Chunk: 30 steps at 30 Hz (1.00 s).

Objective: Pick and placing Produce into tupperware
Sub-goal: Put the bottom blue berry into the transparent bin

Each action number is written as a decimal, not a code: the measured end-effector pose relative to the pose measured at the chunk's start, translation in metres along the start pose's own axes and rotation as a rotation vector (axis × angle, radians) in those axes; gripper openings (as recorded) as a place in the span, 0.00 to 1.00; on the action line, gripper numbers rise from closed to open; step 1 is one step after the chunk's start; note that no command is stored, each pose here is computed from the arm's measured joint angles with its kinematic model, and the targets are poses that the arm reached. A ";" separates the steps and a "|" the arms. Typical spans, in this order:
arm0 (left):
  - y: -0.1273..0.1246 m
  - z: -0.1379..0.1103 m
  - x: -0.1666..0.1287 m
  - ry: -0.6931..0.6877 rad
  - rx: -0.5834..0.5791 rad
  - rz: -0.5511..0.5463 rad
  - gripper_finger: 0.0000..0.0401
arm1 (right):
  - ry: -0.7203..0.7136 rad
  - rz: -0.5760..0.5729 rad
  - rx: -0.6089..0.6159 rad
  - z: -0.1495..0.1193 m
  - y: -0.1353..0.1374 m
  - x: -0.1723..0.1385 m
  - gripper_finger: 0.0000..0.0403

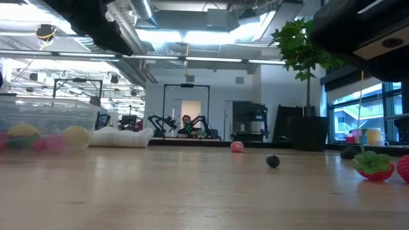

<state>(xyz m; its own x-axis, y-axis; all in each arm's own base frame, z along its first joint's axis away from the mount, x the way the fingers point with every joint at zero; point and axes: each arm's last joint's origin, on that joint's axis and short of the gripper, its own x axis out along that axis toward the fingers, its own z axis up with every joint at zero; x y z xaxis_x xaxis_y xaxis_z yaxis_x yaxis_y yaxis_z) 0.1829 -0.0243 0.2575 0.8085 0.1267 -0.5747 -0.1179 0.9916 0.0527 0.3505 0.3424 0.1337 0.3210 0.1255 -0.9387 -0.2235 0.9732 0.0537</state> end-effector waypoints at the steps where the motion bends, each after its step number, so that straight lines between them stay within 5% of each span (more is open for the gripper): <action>1: 0.000 0.000 0.000 0.000 0.000 0.000 0.44 | 0.001 0.000 0.002 0.000 0.000 0.000 0.11; 15: 0.000 0.000 0.000 0.001 0.000 0.000 0.44 | 0.032 -0.017 0.010 0.008 -0.008 -0.010 0.10; 30: 0.000 0.000 0.000 0.000 -0.002 0.000 0.44 | 0.032 -0.252 -0.031 0.051 -0.058 -0.063 0.10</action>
<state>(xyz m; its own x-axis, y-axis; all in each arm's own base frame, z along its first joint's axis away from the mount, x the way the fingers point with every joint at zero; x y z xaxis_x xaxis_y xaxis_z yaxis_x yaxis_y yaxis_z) 0.1829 -0.0243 0.2574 0.8085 0.1265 -0.5747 -0.1187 0.9916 0.0513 0.3899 0.2874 0.2066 0.3406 -0.1272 -0.9316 -0.1685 0.9665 -0.1936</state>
